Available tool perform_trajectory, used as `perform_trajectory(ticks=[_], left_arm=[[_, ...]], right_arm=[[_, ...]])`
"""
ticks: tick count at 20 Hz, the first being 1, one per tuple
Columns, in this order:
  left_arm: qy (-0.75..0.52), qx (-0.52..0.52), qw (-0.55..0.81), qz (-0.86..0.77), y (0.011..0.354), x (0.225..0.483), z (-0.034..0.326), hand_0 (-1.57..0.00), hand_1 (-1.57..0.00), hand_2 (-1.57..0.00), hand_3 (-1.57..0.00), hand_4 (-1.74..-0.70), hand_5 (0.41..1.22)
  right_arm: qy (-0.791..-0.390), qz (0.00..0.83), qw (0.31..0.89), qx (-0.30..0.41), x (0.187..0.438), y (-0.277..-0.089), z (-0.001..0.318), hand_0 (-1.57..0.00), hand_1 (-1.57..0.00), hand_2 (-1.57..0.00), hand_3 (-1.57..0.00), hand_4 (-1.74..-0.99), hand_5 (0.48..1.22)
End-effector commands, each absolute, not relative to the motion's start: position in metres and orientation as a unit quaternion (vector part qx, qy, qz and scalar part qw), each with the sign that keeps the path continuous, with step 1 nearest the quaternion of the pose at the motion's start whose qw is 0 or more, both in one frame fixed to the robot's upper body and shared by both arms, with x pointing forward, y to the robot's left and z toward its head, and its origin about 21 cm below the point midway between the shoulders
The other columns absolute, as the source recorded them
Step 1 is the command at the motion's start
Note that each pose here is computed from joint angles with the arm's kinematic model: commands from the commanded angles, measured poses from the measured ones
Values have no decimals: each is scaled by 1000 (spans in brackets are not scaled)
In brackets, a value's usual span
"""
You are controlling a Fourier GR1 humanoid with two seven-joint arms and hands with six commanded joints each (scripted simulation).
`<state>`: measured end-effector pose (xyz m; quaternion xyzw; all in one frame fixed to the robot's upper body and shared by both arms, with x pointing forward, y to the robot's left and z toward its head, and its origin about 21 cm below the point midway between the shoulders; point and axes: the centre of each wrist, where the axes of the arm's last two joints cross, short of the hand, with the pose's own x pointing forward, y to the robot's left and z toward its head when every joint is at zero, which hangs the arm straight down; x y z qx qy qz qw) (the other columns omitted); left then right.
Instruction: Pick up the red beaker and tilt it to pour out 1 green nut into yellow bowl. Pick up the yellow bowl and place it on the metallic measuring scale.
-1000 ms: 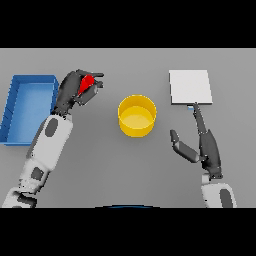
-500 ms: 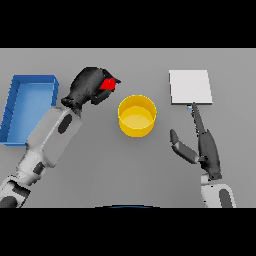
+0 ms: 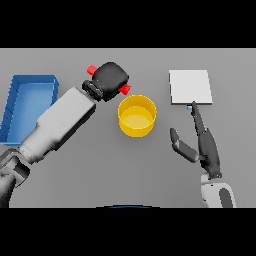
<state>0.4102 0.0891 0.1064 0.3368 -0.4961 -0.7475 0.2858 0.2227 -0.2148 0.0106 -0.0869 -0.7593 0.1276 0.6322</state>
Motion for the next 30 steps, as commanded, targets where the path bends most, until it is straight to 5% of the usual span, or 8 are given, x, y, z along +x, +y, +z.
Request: perform_trajectory(ticks=[1, 10, 30], left_arm=[[-482, 341, 272, -760, 85, 411, 106, -1571, -1571, -1571, -1570, -1637, 1215], [-367, 405, 131, -827, 55, 415, 113, -1571, -1571, -1571, -1571, -1726, 1220], [-221, 468, -100, -850, 0, 405, 122, -1571, -1571, -1571, -1571, -1728, 1221]], right_arm=[[-757, 128, 635, -81, 221, -214, 6, 1, 1, 1, 1, -1057, 674], [-760, 139, 630, -75, 220, -213, 4, 1, 1, 1, 1, -1060, 700], [-768, 136, 621, -83, 223, -206, 4, 1, 1, 1, 1, -1035, 685]])
